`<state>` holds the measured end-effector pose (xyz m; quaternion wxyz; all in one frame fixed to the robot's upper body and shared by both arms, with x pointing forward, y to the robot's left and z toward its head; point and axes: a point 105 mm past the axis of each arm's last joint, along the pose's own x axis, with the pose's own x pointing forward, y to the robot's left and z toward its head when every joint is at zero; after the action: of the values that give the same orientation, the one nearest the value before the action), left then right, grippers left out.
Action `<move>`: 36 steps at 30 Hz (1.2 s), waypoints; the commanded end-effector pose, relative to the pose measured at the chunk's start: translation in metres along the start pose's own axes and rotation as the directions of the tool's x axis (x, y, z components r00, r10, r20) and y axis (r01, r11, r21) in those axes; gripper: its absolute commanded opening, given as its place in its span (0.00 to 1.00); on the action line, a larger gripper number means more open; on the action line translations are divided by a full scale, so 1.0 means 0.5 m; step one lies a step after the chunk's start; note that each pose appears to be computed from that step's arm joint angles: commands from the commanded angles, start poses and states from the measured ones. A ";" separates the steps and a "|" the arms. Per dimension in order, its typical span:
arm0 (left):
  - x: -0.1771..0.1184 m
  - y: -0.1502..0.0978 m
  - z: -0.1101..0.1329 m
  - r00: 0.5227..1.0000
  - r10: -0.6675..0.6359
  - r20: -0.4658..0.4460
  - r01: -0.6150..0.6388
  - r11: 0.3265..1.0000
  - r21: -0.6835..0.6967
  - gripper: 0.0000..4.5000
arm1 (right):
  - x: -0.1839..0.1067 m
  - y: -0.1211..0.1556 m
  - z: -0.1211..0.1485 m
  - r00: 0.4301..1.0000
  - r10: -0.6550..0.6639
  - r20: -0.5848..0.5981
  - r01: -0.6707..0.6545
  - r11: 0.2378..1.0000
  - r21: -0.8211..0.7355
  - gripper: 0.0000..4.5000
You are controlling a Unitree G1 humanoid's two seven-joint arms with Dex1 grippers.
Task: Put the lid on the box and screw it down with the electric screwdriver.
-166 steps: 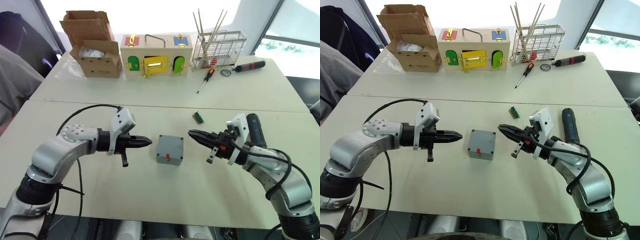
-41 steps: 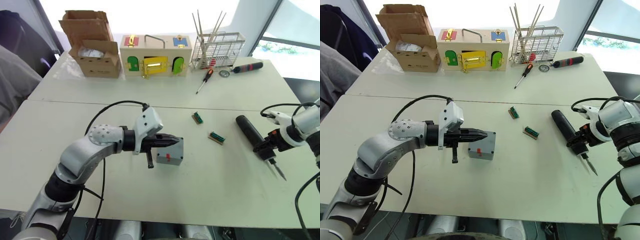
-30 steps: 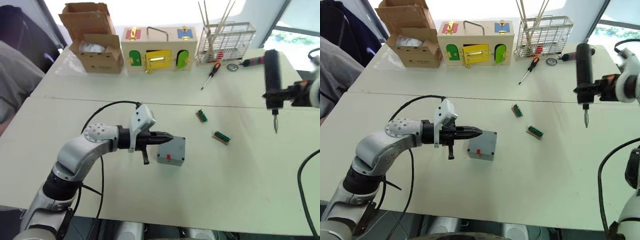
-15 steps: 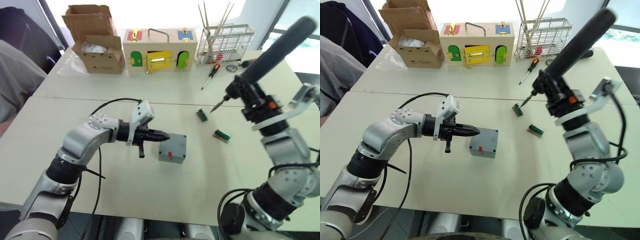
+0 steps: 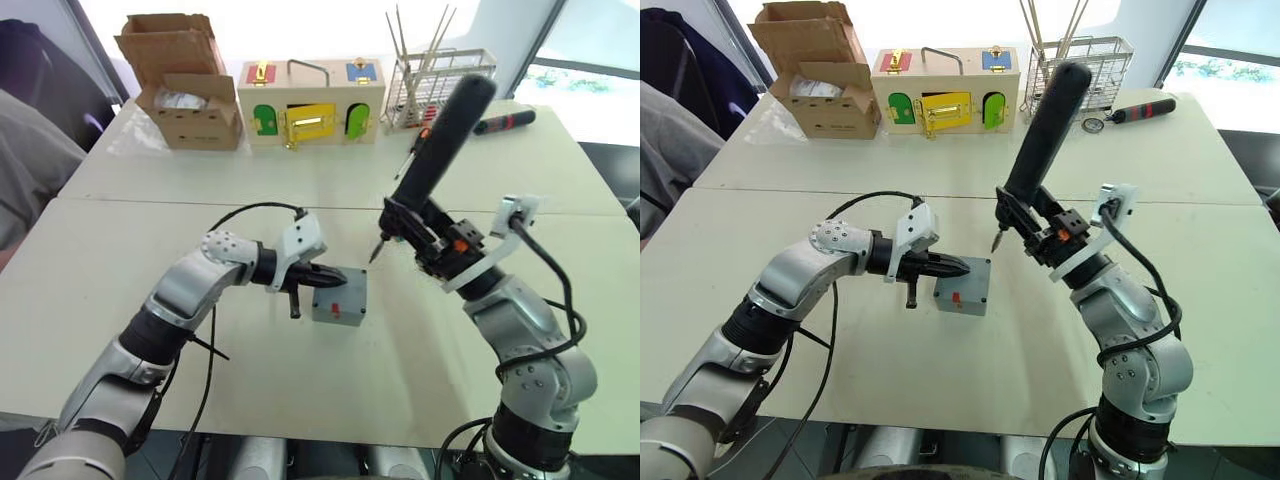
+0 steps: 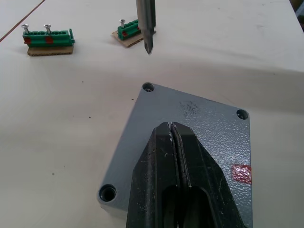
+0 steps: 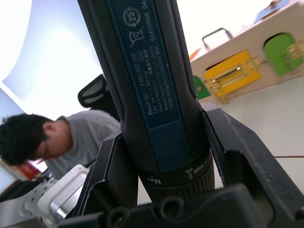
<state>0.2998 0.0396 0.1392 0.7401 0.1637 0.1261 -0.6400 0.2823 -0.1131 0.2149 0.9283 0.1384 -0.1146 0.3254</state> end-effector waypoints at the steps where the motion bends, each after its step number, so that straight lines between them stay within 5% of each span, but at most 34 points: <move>1: 0.002 -0.011 -0.035 0.998 -0.013 -0.060 0.011 0.999 -0.042 0.00 | 0.004 0.035 0.028 0.996 0.063 0.069 -0.060 0.997 -0.047 0.40; 36: -0.001 -0.005 -0.040 0.998 0.034 -0.055 -0.036 0.999 -0.031 0.00 | 0.010 0.003 -0.021 1.000 0.030 -0.003 -0.030 0.989 -0.145 0.40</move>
<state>0.2966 0.0417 0.1378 0.7459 0.1647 0.1202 -0.6341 0.2889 -0.1075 0.1965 0.9342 0.0825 -0.1102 0.3292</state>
